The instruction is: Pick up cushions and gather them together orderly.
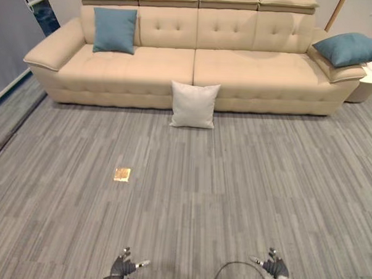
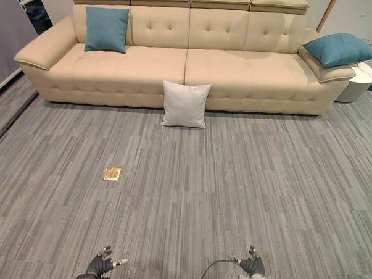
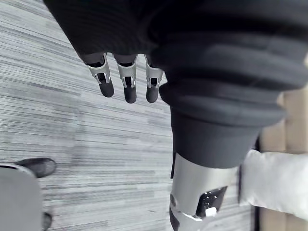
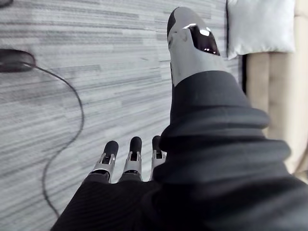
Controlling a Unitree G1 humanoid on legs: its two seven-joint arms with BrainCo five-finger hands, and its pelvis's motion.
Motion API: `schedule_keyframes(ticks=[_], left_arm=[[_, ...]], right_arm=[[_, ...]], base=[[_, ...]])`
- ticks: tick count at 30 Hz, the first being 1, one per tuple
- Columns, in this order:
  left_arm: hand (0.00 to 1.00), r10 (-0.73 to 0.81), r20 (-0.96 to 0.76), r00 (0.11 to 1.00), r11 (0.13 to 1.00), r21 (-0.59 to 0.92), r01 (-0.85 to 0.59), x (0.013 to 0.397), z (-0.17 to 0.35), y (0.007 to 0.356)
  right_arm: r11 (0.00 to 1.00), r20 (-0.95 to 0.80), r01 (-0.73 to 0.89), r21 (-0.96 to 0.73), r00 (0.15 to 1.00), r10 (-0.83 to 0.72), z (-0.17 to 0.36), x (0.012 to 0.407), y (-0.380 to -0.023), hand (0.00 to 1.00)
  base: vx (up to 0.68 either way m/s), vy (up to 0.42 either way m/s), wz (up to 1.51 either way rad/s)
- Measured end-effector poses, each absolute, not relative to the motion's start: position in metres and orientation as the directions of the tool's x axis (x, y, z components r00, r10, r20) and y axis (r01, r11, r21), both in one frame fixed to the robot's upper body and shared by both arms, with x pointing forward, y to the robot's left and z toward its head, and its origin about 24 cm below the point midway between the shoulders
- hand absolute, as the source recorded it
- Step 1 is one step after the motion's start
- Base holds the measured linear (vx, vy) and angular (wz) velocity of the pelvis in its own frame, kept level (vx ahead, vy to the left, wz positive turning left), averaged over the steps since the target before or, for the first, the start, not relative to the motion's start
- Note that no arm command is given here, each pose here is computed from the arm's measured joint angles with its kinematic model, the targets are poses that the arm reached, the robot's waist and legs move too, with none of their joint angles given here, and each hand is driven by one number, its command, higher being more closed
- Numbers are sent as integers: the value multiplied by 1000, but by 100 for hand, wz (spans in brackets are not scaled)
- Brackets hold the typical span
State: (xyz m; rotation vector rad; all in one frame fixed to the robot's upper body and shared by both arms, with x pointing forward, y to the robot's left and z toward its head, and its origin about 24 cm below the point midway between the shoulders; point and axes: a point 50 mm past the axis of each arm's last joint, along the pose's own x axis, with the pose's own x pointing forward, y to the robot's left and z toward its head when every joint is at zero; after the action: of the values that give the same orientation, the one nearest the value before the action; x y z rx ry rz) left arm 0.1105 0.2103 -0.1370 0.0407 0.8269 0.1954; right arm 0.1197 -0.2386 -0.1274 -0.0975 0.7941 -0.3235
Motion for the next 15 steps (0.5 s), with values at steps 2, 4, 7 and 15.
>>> schedule_keyframes(ticks=[2, 4, 7, 15], left_arm=[[0, 190, -696, 692, 981, 112, -156, 116, -131, 211], [0, 192, -675, 713, 981, 116, -154, 120, -126, 213], [0, 191, -666, 722, 982, 121, -148, 120, -124, 214], [0, 189, -615, 765, 982, 114, -151, 131, -114, 213]], right_arm=[[946, -665, 238, -220, 673, -324, -123, 124, -242, 0], [948, -649, 232, -218, 691, -319, -120, 128, -242, 0], [953, -639, 206, -223, 707, -303, -117, 132, -242, 0], [957, -570, 171, -236, 773, -279, -103, 157, -240, 0]], base=[[46, 14, -2], [34, -5, 0], [0, 0, 0], [-16, -7, -3]])
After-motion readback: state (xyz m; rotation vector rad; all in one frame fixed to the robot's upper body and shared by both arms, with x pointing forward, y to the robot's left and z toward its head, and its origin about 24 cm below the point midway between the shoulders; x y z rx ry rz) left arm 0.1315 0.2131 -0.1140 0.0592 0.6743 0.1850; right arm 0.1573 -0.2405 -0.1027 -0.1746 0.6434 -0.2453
